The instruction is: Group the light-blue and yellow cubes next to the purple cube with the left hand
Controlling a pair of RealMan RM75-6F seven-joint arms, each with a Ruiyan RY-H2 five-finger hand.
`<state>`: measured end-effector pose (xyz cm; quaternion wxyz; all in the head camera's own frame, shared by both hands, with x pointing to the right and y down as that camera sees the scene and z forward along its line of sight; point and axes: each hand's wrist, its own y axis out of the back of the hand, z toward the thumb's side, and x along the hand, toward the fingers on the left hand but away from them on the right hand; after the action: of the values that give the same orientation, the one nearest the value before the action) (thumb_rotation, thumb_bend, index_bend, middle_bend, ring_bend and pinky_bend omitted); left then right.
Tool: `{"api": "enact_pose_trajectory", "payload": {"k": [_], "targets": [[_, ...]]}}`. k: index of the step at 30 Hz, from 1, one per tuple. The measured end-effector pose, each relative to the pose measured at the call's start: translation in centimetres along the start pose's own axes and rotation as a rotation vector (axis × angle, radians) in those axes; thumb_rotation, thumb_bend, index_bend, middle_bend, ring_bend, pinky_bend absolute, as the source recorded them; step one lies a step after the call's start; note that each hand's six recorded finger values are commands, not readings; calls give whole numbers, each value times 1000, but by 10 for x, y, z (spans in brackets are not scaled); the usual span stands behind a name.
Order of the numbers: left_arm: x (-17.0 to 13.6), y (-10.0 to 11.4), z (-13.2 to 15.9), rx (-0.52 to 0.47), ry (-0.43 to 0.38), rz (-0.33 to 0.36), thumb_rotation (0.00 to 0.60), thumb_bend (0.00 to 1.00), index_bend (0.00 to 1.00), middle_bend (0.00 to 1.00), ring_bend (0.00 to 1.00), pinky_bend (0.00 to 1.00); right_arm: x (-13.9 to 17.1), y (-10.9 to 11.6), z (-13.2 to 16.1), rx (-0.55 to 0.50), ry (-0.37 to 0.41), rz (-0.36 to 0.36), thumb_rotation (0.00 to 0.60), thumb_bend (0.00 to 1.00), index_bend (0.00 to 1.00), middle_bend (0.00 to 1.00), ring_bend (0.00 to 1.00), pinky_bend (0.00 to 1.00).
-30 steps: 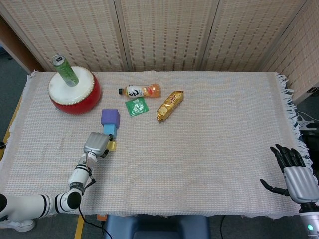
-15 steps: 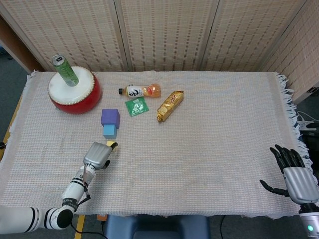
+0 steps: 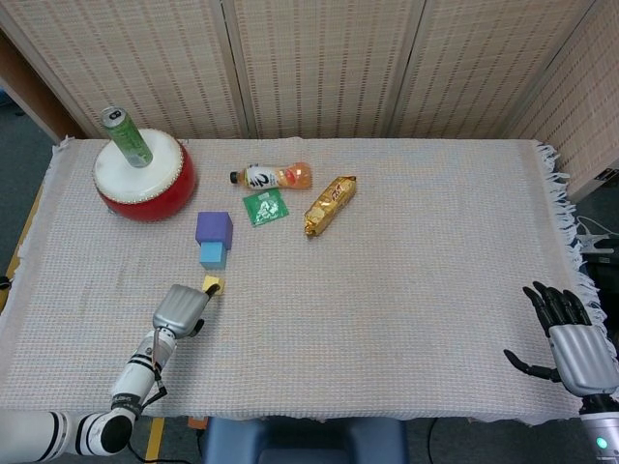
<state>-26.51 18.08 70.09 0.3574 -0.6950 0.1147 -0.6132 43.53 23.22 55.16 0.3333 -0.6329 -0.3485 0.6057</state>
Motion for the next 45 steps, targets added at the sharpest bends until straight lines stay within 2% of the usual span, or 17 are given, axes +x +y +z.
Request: {"api": "enact_pose_trajectory", "payload": {"k": [12,24,32,45], "targets": [[-7,1,5,-20,-26,22,600,400,192,1000,1000,1000,0,-1,1,1,1,3,345,0,0,0,0,0],[-8,-7,-4,-22,-4,-20,600,399,259,1000,1000,1000,0,-1,1,2,1,4,345,0,0,0,0,0],[-3,-10,-11,-35,12,-34,600,399,230,1000,1000,1000,0,-2,1,4,-1,5,345,0,0,0,0,0],[8,-10,-8,-73,-13,-55,600,400,213,1000,1000,1000,-1,-1,-2,5,-13,4,345,0,0,0,0,0]]}}
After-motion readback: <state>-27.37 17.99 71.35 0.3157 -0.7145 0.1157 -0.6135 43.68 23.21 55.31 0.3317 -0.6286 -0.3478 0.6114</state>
